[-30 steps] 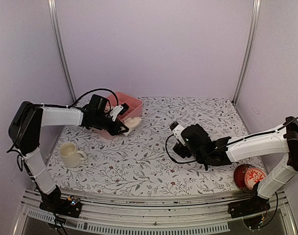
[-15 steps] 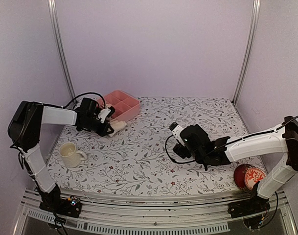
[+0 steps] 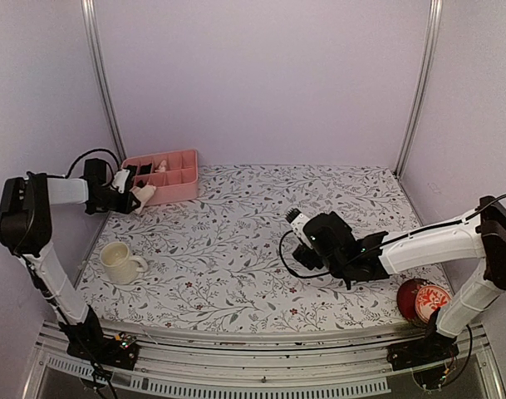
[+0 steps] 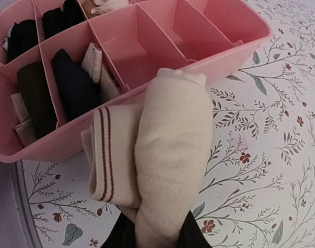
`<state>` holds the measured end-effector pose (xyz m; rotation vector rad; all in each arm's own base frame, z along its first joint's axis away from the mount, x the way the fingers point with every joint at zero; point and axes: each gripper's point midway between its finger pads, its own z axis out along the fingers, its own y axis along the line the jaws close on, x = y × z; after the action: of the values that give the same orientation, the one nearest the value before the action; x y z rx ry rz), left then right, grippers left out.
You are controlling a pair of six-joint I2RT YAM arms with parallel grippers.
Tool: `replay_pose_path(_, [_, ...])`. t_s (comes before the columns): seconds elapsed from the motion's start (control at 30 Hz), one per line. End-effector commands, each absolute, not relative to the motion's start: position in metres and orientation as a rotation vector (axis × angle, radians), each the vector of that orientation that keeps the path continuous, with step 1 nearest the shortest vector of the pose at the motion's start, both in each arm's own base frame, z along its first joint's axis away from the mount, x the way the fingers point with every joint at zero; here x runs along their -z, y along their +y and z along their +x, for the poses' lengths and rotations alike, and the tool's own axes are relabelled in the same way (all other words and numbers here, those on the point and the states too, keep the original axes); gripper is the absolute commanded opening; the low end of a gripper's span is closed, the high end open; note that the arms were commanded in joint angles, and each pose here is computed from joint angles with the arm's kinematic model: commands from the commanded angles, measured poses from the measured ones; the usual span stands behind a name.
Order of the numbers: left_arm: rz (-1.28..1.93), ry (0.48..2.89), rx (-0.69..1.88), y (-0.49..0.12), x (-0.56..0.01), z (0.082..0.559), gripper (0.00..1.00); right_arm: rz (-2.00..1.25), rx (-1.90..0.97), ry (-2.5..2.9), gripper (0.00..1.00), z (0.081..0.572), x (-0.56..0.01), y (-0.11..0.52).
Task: Roll the underwear
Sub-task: Move the storage box to the corner of the board.
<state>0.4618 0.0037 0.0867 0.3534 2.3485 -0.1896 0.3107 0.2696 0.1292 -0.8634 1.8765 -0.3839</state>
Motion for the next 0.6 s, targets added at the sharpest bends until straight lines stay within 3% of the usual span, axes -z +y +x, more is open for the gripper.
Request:
replay_pose_path(0.0, [0.352,2.190,0.304,-0.017,-0.152,0.463,0.00,-0.831,0.400,1.877,0.99,0.319,-0.133,0.273])
replay_pose_path(0.27, [0.198,2.136,0.214,-0.017,-0.198,0.495,0.00,-0.831,0.420,1.885,0.99,0.319,-0.131,0.270])
replay_pose_path(0.57, [0.080,2.282,0.122,-0.022,-0.161,0.537,0.00,-0.818,0.411,1.887,0.99,0.317,-0.134,0.269])
